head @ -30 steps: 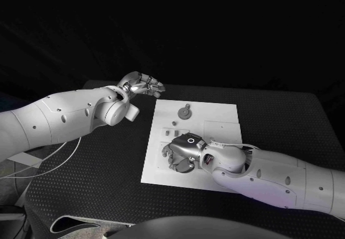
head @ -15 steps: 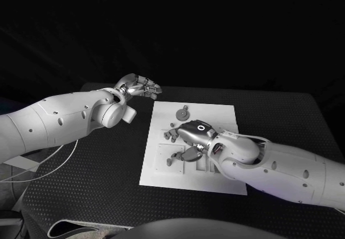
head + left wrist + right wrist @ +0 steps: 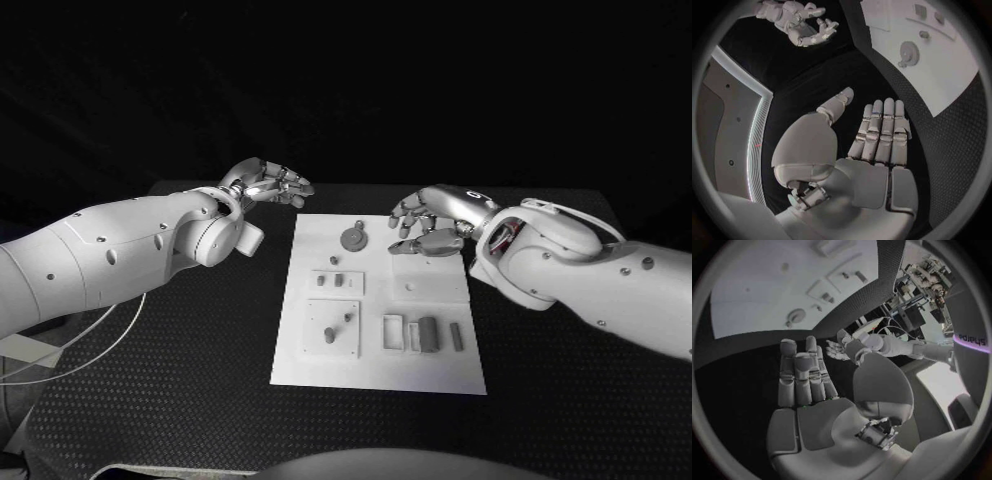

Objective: Assemble the parts on the task board

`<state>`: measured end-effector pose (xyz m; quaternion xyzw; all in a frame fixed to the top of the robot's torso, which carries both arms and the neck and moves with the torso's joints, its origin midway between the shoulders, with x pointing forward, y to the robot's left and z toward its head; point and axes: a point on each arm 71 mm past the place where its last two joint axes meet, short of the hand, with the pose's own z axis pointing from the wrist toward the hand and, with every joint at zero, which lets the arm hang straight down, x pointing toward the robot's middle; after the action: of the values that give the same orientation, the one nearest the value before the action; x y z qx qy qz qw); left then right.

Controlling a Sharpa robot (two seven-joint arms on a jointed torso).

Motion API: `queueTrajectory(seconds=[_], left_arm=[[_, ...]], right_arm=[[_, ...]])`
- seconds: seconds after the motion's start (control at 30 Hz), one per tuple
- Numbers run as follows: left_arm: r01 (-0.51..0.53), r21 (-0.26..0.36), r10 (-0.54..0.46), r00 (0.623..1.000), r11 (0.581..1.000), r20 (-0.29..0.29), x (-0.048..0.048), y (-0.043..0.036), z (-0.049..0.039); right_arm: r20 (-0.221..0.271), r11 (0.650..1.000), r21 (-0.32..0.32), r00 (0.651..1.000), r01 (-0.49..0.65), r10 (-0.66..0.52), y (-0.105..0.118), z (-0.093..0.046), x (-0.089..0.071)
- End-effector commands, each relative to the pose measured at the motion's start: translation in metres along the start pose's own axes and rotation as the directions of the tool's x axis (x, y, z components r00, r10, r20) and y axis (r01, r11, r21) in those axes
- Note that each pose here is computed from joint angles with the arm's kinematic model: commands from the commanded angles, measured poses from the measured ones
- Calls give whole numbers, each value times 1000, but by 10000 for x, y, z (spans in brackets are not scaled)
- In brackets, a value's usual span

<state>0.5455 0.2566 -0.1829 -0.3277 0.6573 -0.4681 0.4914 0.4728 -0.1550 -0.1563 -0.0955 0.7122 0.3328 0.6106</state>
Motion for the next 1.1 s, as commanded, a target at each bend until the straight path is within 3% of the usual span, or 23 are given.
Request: queueTrajectory(seconds=[0.03, 0.13, 0.3, 0.47, 0.6, 0.73, 1.1], left_arm=[[6, -5, -6, 1000, 1000, -14, 18, -4, 8], [6, -2, -6, 1000, 1000, -13, 13, -3, 5], [6, -3, -6, 1000, 1000, -17, 15, 3, 1], [5, -3, -5, 1000, 1000, -16, 4, 8, -5], [5, -5, -5, 1000, 1000, -16, -2, 14, -11], [5, -6, -5, 1000, 1000, -18, 0, 19, -11], [4, -12, -4, 1000, 1000, -24, 10, 31, -20]], right_arm=[[-180, 985, 172, 982, -29, 60, -254, -59, 89], [-226, 975, 221, 972, -15, 66, -362, -142, 187], [-293, 920, 387, 937, -66, 191, -514, -383, 367], [-348, 880, 468, 900, -77, 264, -571, -573, 485], [-420, 866, 500, 865, -32, 274, -578, -677, 575], [-490, 871, 491, 832, 17, 260, -560, -709, 637], [-537, 870, 490, 802, 45, 261, -565, -692, 892]])
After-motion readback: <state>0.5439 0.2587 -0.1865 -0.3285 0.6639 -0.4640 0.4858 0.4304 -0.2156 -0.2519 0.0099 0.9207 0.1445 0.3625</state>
